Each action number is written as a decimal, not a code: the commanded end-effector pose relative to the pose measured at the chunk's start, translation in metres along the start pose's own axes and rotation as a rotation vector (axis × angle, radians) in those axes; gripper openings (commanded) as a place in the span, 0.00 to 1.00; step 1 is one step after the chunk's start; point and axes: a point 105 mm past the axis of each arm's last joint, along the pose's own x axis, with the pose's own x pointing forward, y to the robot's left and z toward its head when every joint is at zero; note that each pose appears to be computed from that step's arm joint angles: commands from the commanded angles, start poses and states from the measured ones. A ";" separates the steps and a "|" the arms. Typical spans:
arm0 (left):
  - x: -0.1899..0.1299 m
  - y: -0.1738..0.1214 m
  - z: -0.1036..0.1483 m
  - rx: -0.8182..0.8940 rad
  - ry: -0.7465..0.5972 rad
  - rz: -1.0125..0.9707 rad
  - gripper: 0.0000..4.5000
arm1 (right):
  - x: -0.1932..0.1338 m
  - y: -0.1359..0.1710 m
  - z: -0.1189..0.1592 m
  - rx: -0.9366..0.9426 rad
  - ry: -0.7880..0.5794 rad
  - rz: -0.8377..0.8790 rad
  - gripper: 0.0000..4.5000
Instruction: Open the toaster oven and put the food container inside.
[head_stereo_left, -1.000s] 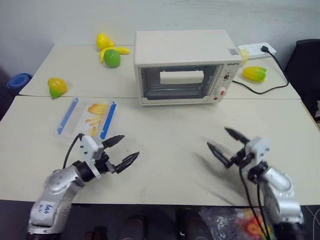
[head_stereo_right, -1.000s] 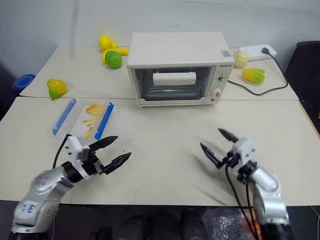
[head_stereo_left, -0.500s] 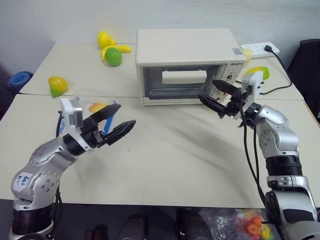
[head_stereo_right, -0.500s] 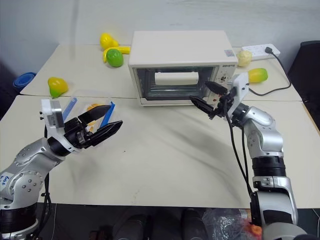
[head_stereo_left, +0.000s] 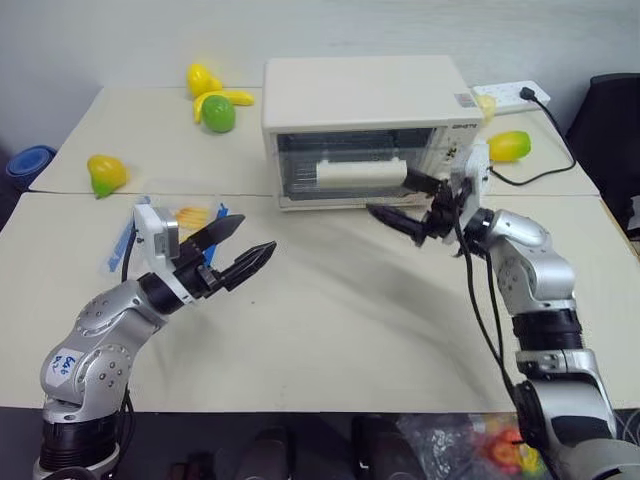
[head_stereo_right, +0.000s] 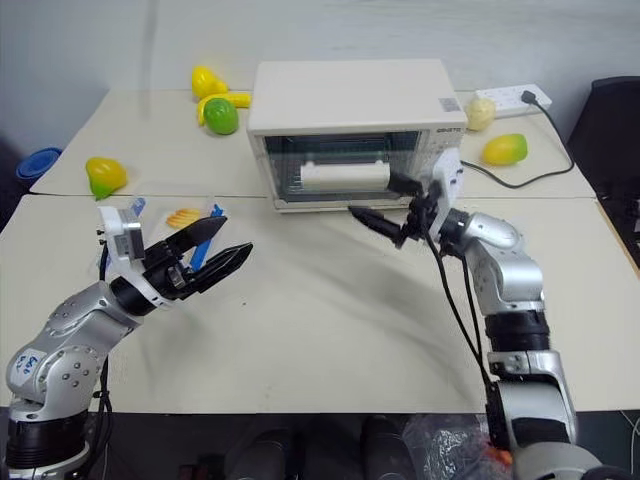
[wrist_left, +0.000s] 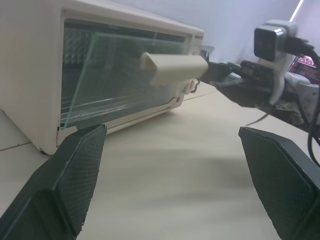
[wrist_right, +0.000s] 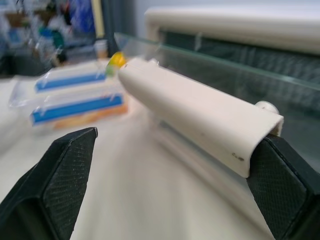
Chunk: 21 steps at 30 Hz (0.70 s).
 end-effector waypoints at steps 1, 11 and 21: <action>0.004 0.010 0.019 0.054 -0.056 0.011 0.88 | -0.001 0.021 -0.003 -0.074 0.032 0.078 1.00; 0.058 0.057 0.019 0.142 0.007 0.088 0.19 | -0.006 0.029 -0.020 -0.105 0.050 0.038 1.00; 0.085 0.034 -0.024 0.280 0.195 -0.134 0.01 | -0.046 0.018 -0.039 -0.128 0.058 -0.141 1.00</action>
